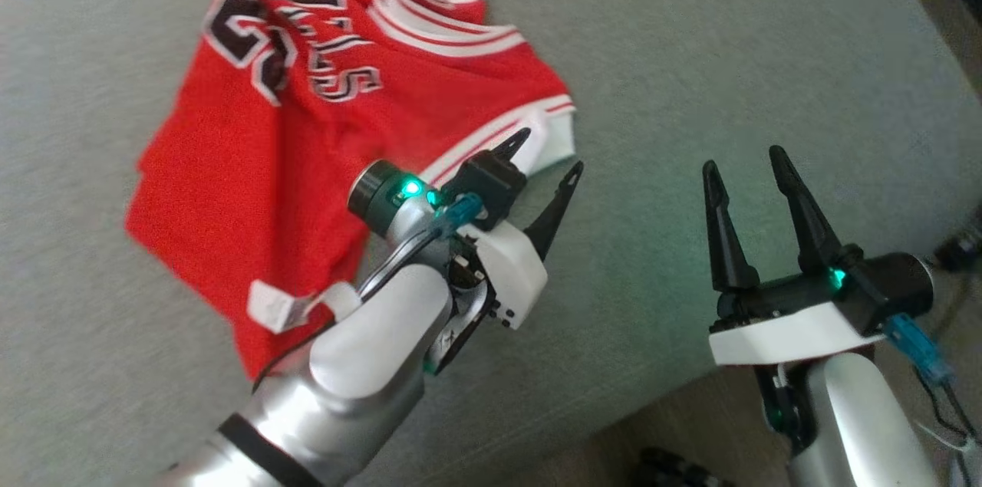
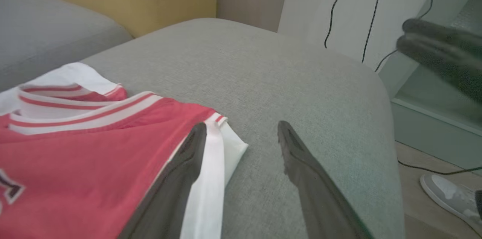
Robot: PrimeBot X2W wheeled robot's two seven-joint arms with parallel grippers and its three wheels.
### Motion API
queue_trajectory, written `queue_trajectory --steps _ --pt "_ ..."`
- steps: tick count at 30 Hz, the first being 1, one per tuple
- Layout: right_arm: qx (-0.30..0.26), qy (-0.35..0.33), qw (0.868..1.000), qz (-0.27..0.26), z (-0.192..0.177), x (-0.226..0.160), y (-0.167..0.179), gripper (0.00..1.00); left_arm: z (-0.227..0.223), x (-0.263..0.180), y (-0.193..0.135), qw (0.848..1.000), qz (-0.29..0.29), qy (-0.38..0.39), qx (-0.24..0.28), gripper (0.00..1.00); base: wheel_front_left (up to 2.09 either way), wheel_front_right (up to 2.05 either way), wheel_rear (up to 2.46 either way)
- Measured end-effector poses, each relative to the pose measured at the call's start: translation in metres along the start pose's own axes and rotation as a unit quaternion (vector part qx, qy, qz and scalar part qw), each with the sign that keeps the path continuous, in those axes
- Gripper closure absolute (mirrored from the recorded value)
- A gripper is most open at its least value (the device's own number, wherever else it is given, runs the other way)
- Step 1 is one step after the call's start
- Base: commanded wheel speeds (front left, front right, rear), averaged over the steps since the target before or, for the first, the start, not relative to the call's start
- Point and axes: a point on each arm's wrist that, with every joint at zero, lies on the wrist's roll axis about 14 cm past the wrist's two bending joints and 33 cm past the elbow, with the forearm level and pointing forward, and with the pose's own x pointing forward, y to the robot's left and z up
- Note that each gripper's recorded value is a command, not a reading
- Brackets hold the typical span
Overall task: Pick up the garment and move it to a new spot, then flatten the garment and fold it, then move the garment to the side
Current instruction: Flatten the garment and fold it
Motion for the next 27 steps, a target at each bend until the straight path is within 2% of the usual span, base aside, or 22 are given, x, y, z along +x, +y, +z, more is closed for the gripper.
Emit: queue_trajectory --steps 4,11,18,24,25,26,27 --pt "0.004 0.003 1.000 -0.026 0.000 -0.004 -0.014 0.00 -0.022 0.017 -0.010 0.999 -0.019 0.035 0.003 0.00 0.00 0.00 0.00" --pt "0.008 0.007 0.999 -0.052 0.001 -0.015 -0.028 0.00 -0.037 0.035 0.002 0.998 0.016 0.053 0.009 0.00 0.00 0.00 0.00" --pt "0.010 0.003 0.999 -0.048 0.003 -0.013 -0.026 0.00 -0.035 0.036 0.018 0.997 0.044 0.053 0.030 0.00 0.00 0.00 0.00" --pt "0.011 0.007 0.999 -0.044 0.000 -0.012 -0.023 0.00 -0.046 0.035 0.017 0.996 0.039 0.070 0.032 0.00 0.00 0.00 0.00" --pt "0.010 0.007 0.999 -0.044 0.000 -0.012 -0.023 0.00 -0.047 0.035 0.017 0.996 0.039 0.072 0.030 0.04 0.00 0.00 0.00" --pt "0.010 0.008 0.999 -0.044 -0.001 -0.012 -0.023 0.00 -0.049 0.035 0.016 0.996 0.038 0.075 0.031 0.51 0.00 0.00 0.00" --pt "0.010 0.008 0.999 -0.043 -0.001 -0.012 -0.022 0.00 -0.051 0.035 0.015 0.996 0.036 0.078 0.033 0.69 0.00 0.00 0.00"
